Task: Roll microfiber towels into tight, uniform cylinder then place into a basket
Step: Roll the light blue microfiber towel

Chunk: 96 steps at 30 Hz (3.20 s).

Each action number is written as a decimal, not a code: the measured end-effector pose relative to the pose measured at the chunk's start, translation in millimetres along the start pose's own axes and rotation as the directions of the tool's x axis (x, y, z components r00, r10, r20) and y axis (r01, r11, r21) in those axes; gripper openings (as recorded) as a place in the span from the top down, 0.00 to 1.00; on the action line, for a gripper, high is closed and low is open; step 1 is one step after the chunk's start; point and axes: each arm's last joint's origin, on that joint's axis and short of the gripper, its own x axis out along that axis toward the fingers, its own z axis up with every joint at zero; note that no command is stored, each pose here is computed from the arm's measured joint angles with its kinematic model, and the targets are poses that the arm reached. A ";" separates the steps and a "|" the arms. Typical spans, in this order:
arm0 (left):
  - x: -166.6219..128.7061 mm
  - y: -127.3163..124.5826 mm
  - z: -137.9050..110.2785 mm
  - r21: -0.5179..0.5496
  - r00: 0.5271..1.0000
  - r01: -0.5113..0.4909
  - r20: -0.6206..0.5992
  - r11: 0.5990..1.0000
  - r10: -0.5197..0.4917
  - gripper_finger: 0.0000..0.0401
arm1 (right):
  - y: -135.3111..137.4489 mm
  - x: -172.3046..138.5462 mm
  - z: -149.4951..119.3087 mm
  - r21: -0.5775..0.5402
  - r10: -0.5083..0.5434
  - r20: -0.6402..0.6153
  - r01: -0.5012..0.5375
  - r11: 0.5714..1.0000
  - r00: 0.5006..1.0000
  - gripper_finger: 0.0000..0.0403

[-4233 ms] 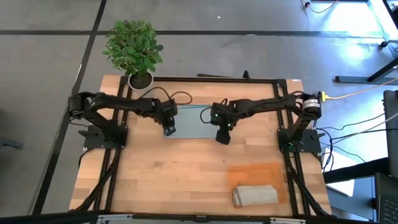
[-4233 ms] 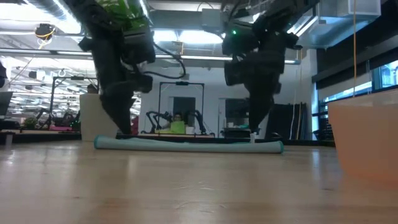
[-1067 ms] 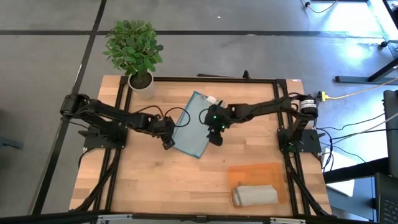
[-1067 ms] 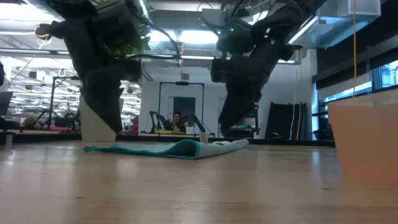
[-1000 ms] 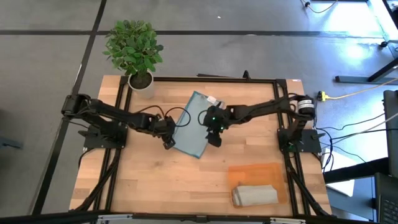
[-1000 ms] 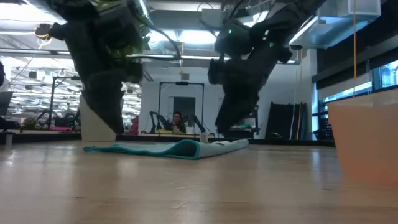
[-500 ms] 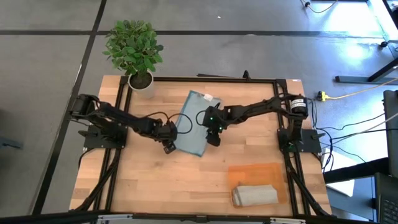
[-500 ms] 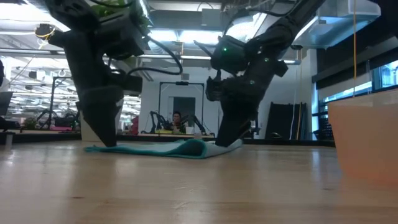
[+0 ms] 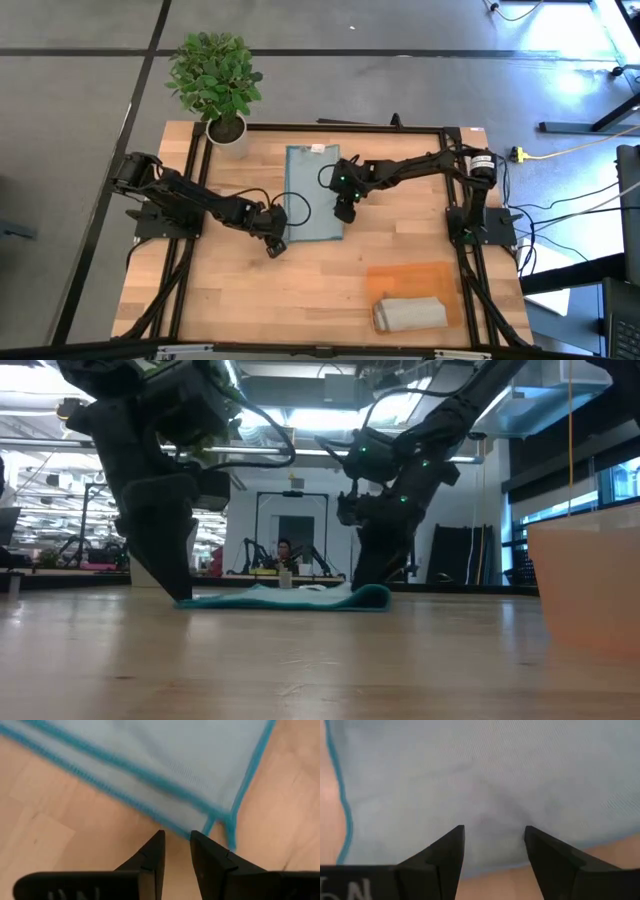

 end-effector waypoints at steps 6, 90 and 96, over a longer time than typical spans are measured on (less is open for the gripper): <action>-17.9 -0.9 4.2 0.049 0.998 0.044 0.048 0.998 -0.046 0.80 | 31.6 -38.2 6.7 -0.152 0.004 0.070 0.007 0.988 0.998 0.48; -28.5 -9.0 5.7 0.615 0.987 -0.057 0.154 0.786 -0.049 0.91 | 99.9 12.1 -40.1 -0.628 -0.062 -0.141 -0.041 0.777 0.988 0.98; -28.0 -6.0 9.4 0.599 0.985 -0.065 0.165 0.798 -0.043 0.83 | 99.9 12.1 -40.2 -0.628 -0.061 -0.142 -0.043 0.777 0.988 0.98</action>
